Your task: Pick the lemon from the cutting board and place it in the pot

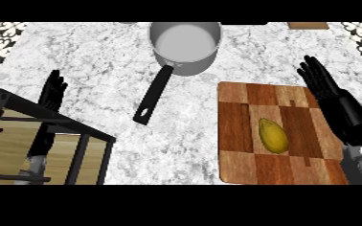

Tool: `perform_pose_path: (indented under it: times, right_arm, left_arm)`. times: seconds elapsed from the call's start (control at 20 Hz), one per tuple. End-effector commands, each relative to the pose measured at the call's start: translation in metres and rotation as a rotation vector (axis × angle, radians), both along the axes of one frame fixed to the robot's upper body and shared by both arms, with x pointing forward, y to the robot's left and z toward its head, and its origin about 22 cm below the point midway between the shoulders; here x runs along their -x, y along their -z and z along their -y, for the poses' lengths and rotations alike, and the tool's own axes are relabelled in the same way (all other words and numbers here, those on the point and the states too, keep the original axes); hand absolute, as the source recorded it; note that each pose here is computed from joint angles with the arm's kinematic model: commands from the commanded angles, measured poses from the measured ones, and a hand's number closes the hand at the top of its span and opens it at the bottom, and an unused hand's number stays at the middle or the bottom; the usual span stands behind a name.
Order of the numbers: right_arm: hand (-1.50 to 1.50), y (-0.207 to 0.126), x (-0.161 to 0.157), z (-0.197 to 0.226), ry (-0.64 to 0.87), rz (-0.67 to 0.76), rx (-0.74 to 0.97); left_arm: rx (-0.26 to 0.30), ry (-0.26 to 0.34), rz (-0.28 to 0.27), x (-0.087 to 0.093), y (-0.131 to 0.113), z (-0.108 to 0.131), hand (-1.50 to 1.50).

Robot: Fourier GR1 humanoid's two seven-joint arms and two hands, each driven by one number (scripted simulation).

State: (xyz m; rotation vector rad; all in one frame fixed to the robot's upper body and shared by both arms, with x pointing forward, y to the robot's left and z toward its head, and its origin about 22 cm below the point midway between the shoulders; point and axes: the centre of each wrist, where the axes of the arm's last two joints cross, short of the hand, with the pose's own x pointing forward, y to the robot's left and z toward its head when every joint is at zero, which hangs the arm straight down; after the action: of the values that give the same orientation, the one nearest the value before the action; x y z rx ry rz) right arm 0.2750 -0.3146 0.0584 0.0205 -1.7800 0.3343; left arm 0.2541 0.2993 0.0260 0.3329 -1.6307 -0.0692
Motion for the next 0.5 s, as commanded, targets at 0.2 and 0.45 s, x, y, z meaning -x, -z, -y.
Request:
perform_pose_path:
  times: [0.2, 0.45]
  right_arm:
    - [-1.50, 0.008, -0.001, -0.083, -0.678, -0.185, -0.142]
    - [-1.50, -0.025, -0.015, -0.033, -0.401, 0.270, 0.152]
  left_arm:
    - [0.146, 0.134, -0.072, -0.014, -0.008, 0.068, 0.00]
    - [0.221, 0.163, -0.162, -0.014, -0.009, 0.085, 0.00]
